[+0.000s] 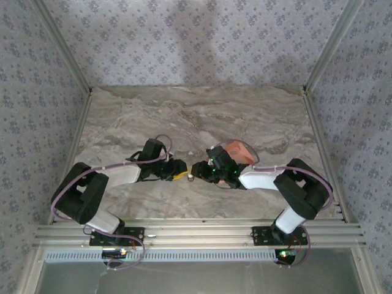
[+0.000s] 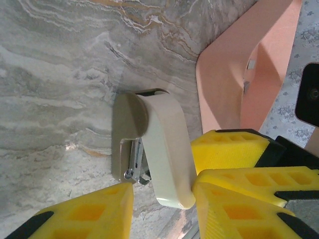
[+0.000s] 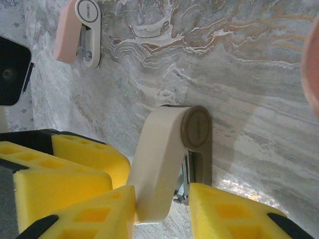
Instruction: Load the staples into the stapler
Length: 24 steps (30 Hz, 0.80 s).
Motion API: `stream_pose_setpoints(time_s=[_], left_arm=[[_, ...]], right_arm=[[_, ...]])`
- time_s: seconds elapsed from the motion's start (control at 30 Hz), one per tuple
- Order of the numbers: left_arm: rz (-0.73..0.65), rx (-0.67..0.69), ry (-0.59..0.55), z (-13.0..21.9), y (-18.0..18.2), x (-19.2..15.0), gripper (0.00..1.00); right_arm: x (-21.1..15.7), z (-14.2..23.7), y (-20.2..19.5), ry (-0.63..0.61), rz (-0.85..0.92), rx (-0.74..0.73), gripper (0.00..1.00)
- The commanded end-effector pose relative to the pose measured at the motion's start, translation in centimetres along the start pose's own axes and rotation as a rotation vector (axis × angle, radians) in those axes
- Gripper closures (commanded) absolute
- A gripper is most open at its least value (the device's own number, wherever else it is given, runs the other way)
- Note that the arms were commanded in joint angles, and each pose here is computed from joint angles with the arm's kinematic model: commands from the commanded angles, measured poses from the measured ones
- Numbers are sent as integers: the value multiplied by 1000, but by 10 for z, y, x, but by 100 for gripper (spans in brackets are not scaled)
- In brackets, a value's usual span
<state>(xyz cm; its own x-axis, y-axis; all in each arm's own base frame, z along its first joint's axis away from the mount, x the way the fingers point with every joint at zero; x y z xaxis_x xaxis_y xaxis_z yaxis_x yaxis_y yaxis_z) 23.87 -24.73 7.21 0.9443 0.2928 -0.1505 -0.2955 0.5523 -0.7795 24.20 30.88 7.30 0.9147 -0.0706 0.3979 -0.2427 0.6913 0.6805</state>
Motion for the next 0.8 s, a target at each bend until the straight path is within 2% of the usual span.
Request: stream_pose_setpoints(time_s=[0.0,0.33,0.77], left_arm=[[-4,-23,4,-3,-6,5,62],[13,-13,43,-13,5,2,66],[21,98,61,-20,38,-2,72]], right_arm=[[7,-3,6,-4,-11,21,68],[-4,-7,-6,27,-31,-20,72],[-22,-13,-31,99,-60,-136,79]])
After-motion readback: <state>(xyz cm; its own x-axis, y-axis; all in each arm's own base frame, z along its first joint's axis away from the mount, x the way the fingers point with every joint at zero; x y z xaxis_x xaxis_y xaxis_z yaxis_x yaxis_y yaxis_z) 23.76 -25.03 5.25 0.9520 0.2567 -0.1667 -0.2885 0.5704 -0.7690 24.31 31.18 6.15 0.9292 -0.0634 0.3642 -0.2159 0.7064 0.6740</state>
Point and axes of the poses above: each hand's point on the last joint's axis, 136 mm out from that joint toward the fingers, its own z axis back along the fingers, its own y axis along the line the jaws close on, x = y × z, the point moved 2 cm from there along z, back along the fingers, and after that the axes turned 12 degrees about z, right-handed, at the moved point
